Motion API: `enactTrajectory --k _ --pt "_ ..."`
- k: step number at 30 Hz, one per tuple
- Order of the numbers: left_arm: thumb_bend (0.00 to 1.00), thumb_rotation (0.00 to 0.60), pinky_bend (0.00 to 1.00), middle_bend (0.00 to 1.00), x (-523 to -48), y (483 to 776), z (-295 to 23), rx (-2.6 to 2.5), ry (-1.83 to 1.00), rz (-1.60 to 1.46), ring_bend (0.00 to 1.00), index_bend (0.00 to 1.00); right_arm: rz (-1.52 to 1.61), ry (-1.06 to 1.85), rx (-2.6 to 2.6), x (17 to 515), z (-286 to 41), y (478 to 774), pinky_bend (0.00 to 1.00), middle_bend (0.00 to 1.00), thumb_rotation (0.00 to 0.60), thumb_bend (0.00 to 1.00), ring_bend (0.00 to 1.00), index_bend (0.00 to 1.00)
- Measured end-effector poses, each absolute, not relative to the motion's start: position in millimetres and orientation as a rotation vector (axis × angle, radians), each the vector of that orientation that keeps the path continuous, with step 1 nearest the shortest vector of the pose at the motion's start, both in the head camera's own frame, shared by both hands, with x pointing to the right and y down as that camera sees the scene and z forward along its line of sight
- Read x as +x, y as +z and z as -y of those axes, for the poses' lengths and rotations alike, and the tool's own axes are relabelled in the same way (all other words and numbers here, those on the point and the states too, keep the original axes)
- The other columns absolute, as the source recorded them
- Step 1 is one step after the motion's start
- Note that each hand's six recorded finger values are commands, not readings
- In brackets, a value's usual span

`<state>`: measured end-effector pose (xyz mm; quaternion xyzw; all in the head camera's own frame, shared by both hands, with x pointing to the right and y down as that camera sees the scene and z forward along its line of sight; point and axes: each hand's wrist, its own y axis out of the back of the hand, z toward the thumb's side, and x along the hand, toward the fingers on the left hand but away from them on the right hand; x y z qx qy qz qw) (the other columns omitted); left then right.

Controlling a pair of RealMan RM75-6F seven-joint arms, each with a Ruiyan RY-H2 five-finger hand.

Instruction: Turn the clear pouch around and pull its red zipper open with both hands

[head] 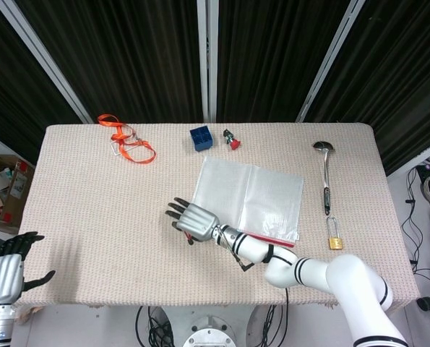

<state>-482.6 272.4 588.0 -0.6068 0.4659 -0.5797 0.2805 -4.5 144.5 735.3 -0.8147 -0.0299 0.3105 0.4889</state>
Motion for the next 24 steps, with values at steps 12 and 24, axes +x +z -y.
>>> enactTrajectory --k 12,24 --pt "0.02 0.600 0.16 0.18 -484.9 590.1 -273.7 -1.630 -1.560 -1.255 0.15 0.25 0.062 0.756 -1.987 -6.7 -146.4 744.4 0.00 0.13 0.600 0.32 0.00 0.48" --pt "0.02 0.600 0.16 0.18 -484.4 591.1 -273.5 -1.638 -1.561 -1.248 0.15 0.24 0.068 0.736 -1.977 -8.3 -144.5 742.8 0.00 0.15 0.600 0.48 0.00 0.55"
